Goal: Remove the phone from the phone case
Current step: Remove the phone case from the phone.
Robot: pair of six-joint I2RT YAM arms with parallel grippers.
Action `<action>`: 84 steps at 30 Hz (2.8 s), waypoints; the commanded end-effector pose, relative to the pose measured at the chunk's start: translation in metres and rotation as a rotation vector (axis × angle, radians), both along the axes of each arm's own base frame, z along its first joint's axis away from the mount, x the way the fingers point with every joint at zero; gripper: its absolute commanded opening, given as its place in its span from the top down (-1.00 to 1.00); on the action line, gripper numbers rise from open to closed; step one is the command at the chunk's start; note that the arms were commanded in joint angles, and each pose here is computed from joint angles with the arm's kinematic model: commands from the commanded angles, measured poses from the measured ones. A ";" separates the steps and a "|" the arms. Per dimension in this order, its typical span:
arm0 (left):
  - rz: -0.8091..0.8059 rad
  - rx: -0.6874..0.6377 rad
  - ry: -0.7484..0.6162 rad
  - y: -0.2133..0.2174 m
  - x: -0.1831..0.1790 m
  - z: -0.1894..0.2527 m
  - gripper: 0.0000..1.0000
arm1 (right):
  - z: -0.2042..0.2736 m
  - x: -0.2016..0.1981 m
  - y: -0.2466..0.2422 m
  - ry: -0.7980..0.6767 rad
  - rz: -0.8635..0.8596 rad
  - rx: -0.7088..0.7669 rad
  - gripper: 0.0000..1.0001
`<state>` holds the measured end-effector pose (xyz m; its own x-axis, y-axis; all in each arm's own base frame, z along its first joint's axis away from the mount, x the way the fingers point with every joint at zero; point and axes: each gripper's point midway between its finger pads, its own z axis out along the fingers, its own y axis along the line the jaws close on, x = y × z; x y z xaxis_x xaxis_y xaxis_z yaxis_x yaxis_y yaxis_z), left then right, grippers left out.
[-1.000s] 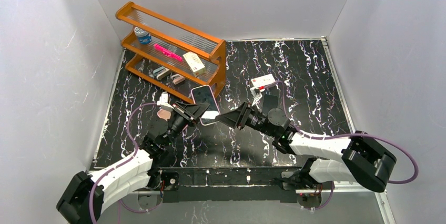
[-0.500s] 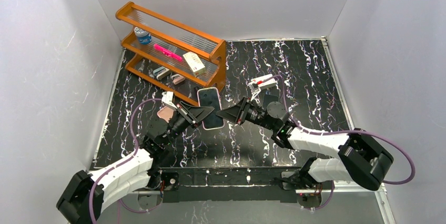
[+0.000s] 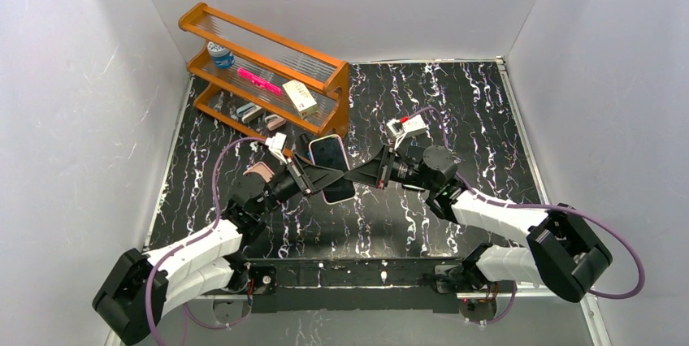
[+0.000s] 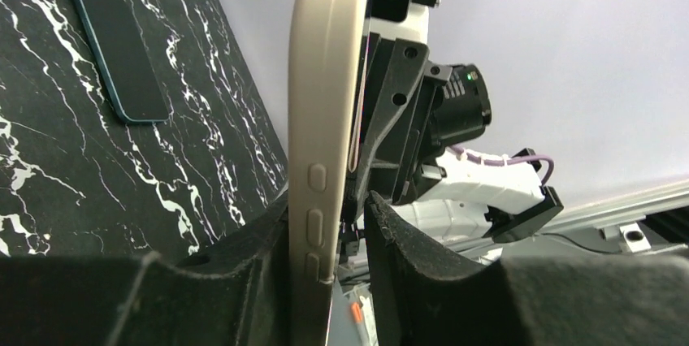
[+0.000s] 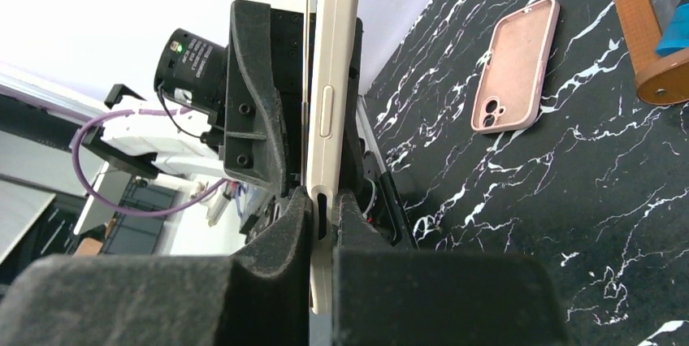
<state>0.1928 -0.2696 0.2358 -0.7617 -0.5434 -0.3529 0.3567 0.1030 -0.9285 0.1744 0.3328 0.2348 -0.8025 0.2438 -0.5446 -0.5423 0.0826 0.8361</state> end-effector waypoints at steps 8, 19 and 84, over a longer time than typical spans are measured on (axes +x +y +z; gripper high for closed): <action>-0.037 -0.015 -0.139 0.007 -0.002 0.036 0.36 | 0.036 -0.011 -0.013 -0.155 0.157 -0.003 0.97; -0.006 -0.022 -0.121 0.010 0.002 0.036 1.00 | 0.031 -0.005 -0.012 -0.169 0.144 -0.038 0.79; 0.421 -0.325 0.101 0.082 0.033 0.025 1.00 | 0.029 -0.032 0.054 -0.123 -0.055 0.160 0.21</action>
<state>0.2289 -0.1944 0.2344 -0.4983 -0.8627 -0.0860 0.1846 -0.0087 -0.9828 0.1470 0.3805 0.2268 -0.7661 0.3444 -0.5426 -0.5544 0.0729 0.8290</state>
